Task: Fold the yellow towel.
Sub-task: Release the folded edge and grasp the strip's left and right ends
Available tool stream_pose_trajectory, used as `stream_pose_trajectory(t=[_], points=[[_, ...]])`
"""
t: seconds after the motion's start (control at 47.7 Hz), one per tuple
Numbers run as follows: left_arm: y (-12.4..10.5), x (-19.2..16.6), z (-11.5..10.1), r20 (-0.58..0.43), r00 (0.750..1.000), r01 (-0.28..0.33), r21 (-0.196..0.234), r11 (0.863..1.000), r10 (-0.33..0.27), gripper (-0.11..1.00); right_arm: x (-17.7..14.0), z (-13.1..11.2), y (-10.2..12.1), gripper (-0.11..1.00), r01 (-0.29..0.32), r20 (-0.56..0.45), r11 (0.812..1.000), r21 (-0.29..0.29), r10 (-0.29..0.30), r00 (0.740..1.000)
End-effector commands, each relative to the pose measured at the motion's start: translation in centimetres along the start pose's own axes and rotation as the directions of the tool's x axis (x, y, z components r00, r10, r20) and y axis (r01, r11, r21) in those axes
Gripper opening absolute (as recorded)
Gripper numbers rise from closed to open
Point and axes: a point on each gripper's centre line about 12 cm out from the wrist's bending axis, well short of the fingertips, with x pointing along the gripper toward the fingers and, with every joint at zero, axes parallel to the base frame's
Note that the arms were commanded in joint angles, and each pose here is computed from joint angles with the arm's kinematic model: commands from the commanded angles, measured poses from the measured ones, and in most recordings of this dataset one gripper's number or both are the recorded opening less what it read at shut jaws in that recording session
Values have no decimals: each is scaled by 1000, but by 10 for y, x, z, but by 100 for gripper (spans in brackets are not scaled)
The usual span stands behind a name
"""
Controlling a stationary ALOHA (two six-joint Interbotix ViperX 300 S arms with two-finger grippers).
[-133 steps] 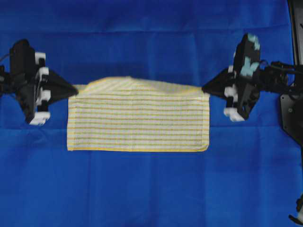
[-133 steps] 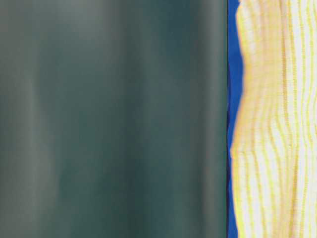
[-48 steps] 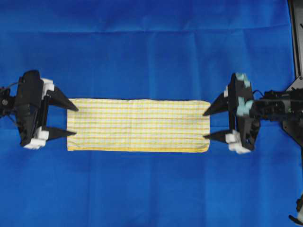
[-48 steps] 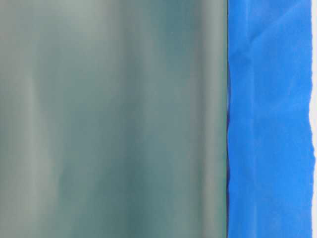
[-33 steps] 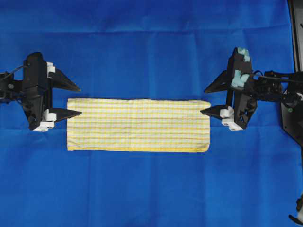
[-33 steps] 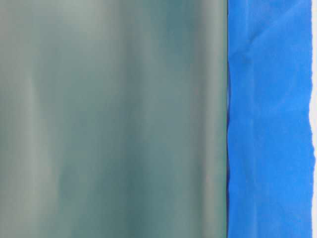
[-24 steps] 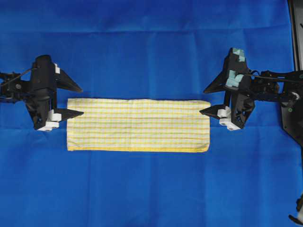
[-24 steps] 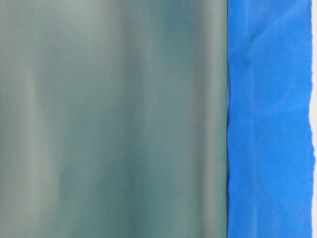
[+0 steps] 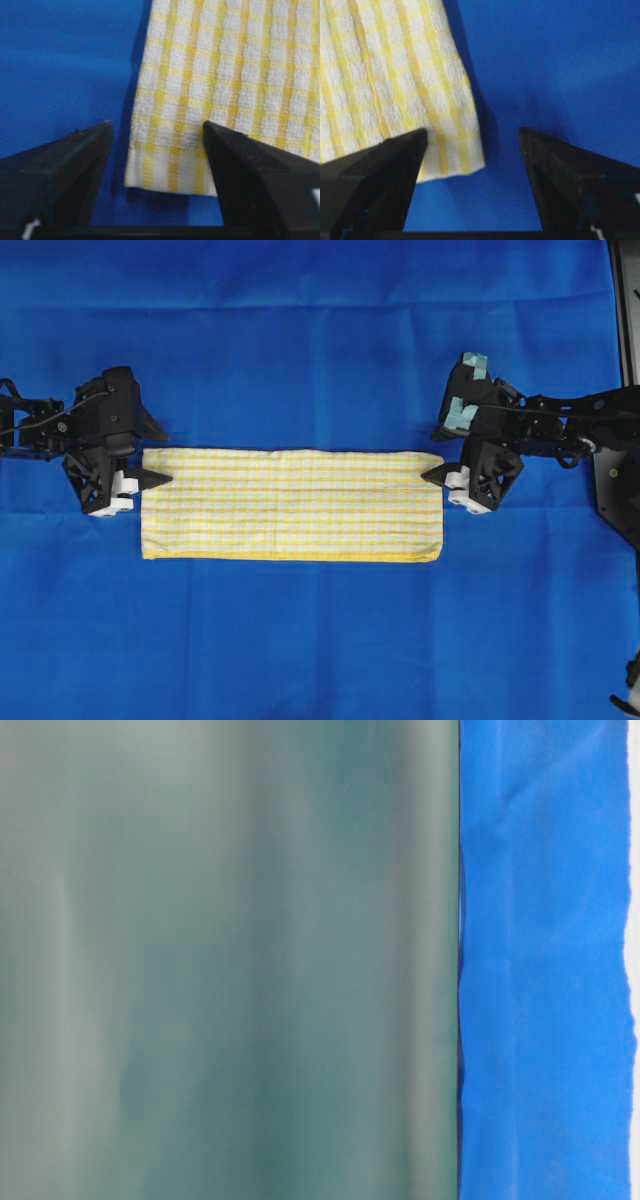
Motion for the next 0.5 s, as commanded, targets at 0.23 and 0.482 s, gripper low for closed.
stream_pose_trajectory(t=[0.23, 0.482], points=[[2, 0, -2, -61, 998, -7, -4, 1000, 7, 23, 1, 7, 2, 42, -3, 26, 1000, -13, 4, 1000], [1, 0, 9, -37, 999, -4, 0, 1000, 4, 3, -3, 13, 4, 4, -11, 59, 1000, -26, 13, 998]])
